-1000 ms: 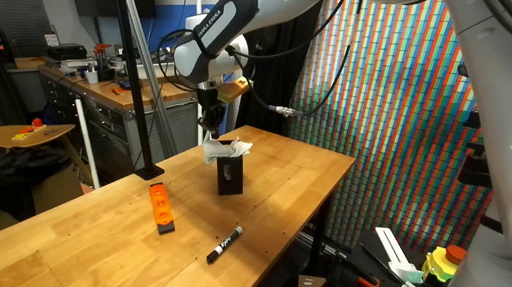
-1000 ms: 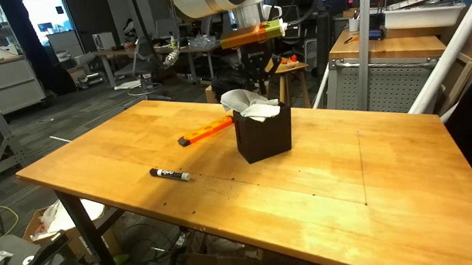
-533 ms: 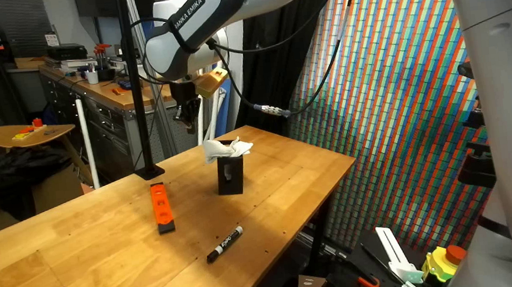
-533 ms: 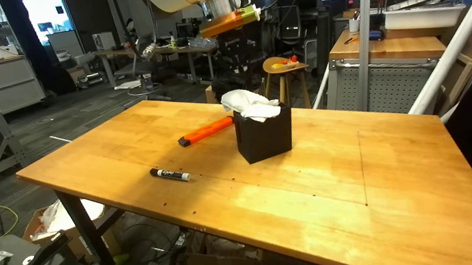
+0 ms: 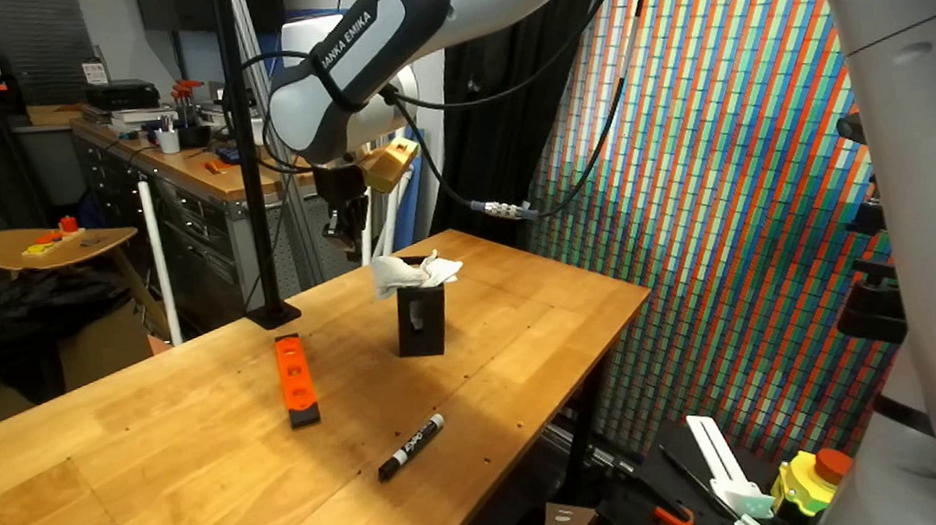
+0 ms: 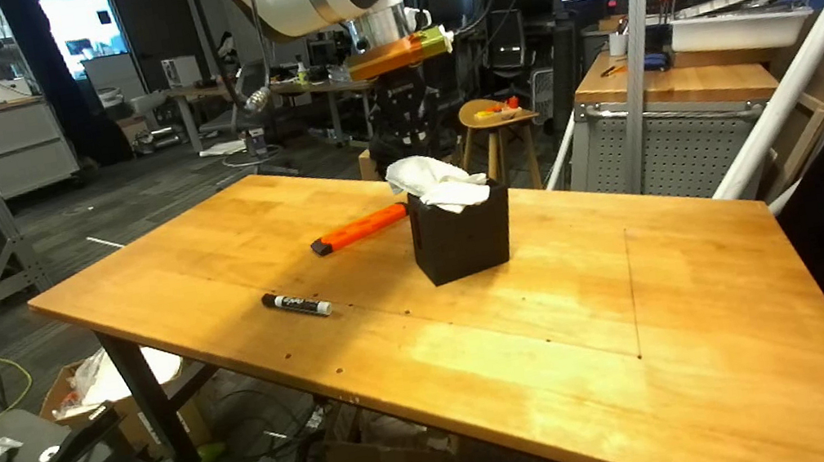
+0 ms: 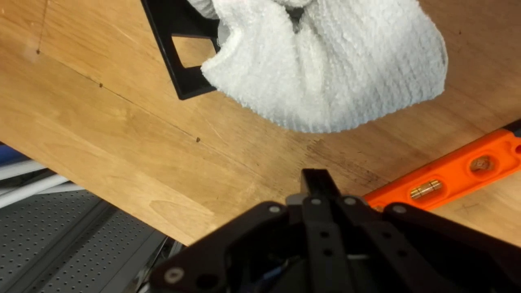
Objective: Push the box to the right, then pick the cloth and shove it in the box
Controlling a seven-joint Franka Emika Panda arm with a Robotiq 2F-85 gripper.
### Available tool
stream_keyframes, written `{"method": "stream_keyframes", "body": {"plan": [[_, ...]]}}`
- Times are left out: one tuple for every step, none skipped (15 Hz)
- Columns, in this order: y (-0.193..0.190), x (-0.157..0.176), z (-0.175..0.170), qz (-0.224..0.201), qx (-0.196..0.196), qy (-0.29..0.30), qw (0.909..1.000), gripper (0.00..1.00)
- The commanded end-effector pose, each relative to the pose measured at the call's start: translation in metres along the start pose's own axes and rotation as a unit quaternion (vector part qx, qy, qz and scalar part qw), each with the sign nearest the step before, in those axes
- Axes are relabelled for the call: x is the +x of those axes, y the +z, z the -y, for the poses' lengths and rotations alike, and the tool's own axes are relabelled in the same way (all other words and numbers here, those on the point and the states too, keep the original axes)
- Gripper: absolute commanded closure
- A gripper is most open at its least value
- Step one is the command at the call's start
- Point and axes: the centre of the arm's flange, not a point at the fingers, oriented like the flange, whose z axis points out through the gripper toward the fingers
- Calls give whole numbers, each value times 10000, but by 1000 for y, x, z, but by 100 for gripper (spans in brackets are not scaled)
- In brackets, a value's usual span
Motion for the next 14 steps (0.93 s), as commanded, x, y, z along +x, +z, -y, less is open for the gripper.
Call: {"method": "stream_keyframes", "body": {"plan": [[2,-14,6,-25,72,-109,9999,100],[4,-16,10,13,104,-136,9999,100],[6,-18,13,42,129,-159,9998,100],[8,-20,17,69,159,-195,9997,100],[9,-21,21,94,180,-229,9995,100],[11,-22,24,117,169,-258,9995,100],[12,-24,26,138,166,-282,9994,100],[12,-24,27,144,166,-296,9993,100],[10,-25,27,135,165,-310,9993,100],[8,-25,27,114,161,-329,9993,100],[6,-25,26,92,136,-340,9993,100],[3,-24,24,59,115,-353,9993,100],[1,-24,22,33,99,-363,9993,100],[-1,-23,20,11,70,-369,9993,100]]}}
